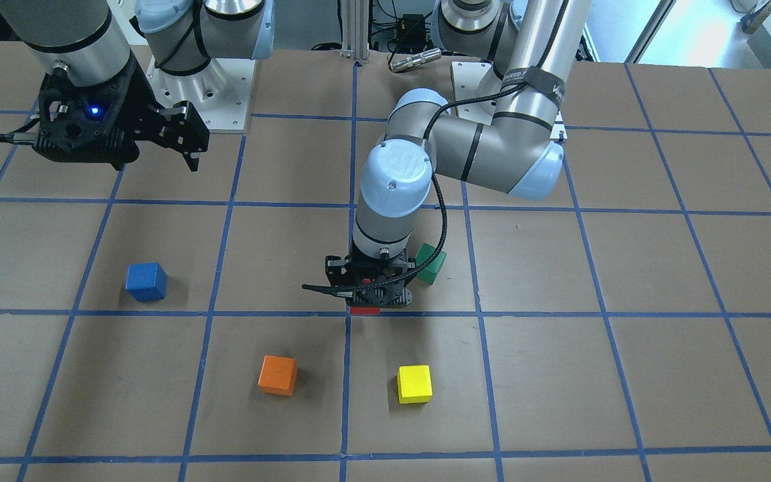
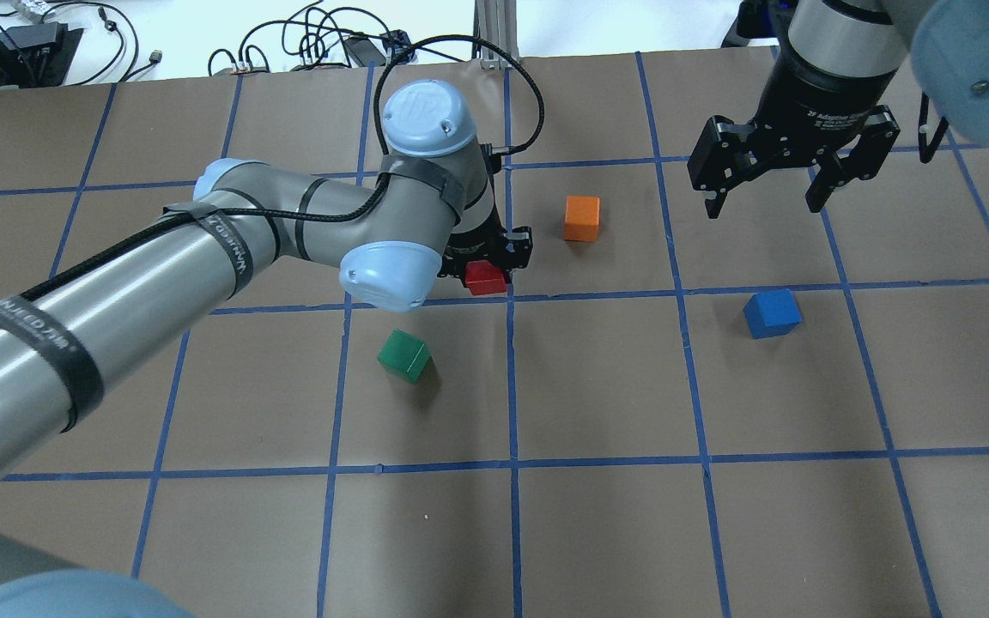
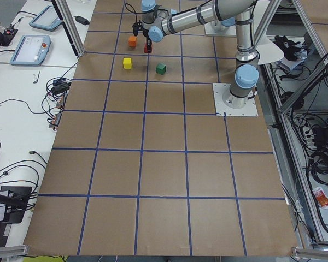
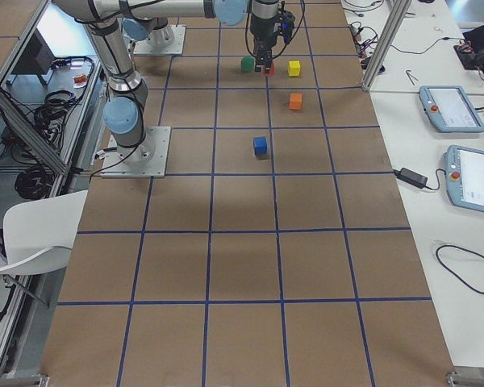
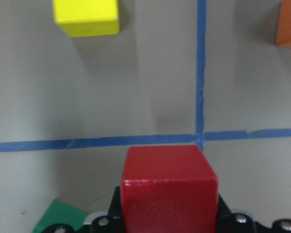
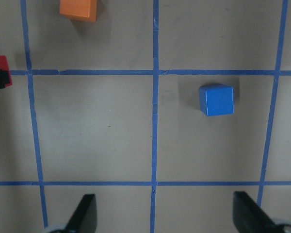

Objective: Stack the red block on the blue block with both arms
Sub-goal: 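Carry the red cube with the left gripper toward the table center, then release the red cube and raise the left gripper away, then move the right gripper over the red cube and lower it, then close the right gripper on the red cube and lift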

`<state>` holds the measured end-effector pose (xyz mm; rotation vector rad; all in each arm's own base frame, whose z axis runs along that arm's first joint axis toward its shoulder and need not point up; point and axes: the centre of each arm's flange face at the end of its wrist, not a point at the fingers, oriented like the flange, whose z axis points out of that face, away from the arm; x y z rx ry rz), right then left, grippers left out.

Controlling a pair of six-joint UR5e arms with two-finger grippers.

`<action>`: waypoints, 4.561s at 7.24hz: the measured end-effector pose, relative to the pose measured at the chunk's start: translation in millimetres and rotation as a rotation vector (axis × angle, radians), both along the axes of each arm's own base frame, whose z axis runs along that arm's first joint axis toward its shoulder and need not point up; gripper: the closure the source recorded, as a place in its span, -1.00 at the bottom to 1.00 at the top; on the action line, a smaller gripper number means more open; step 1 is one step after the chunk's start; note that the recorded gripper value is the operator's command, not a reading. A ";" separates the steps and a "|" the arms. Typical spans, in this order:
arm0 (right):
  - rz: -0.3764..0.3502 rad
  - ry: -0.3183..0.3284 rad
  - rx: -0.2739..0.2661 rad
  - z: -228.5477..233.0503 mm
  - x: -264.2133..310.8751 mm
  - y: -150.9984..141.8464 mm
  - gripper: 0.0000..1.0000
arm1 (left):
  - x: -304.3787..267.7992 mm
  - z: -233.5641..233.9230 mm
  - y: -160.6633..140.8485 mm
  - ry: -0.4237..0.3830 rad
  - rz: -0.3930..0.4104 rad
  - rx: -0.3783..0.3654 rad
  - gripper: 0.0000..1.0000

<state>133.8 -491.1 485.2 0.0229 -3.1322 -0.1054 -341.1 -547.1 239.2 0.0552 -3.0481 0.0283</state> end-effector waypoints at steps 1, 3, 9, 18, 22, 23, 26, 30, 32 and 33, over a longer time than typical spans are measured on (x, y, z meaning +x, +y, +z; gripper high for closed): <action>0.000 0.000 0.001 -0.3 -0.2 -0.2 -1.00 | -12.1 -15.2 -8.7 -0.010 0.003 0.011 0.95; -0.002 0.001 0.001 -0.6 -1.3 -0.6 -1.00 | -21.2 -37.1 -17.7 -0.029 0.001 0.029 -0.99; -0.022 -0.003 0.042 -22.1 -5.1 1.6 -1.00 | 59.1 77.1 -40.7 -0.085 -0.050 0.016 -1.00; 0.070 -0.032 -0.103 -120.6 127.8 -45.6 -1.00 | 226.1 272.2 33.1 -0.096 -0.135 -0.037 -1.00; 0.084 -0.039 -0.108 -175.2 177.1 -54.6 -1.00 | 225.9 279.9 38.8 -0.095 -0.145 -0.065 -1.00; 0.083 -0.041 -0.112 -188.9 195.8 -52.6 -1.00 | 225.5 281.0 39.1 -0.093 -0.145 -0.070 -1.00; 0.089 -0.037 -0.092 -231.7 217.1 -59.8 -1.00 | 225.4 278.6 29.3 -0.091 -0.138 -0.086 -1.00; 0.091 -0.091 -0.058 -270.2 232.0 -67.0 -1.00 | 225.5 277.7 31.3 -0.094 -0.139 -0.091 -1.00; 0.097 -0.092 -0.047 -281.3 233.5 -68.7 -0.26 | 225.4 278.1 33.7 -0.093 -0.139 -0.091 -1.00; 0.103 -0.089 -0.052 -285.3 233.5 -70.3 0.65 | 225.3 277.7 34.8 -0.092 -0.141 -0.091 -1.00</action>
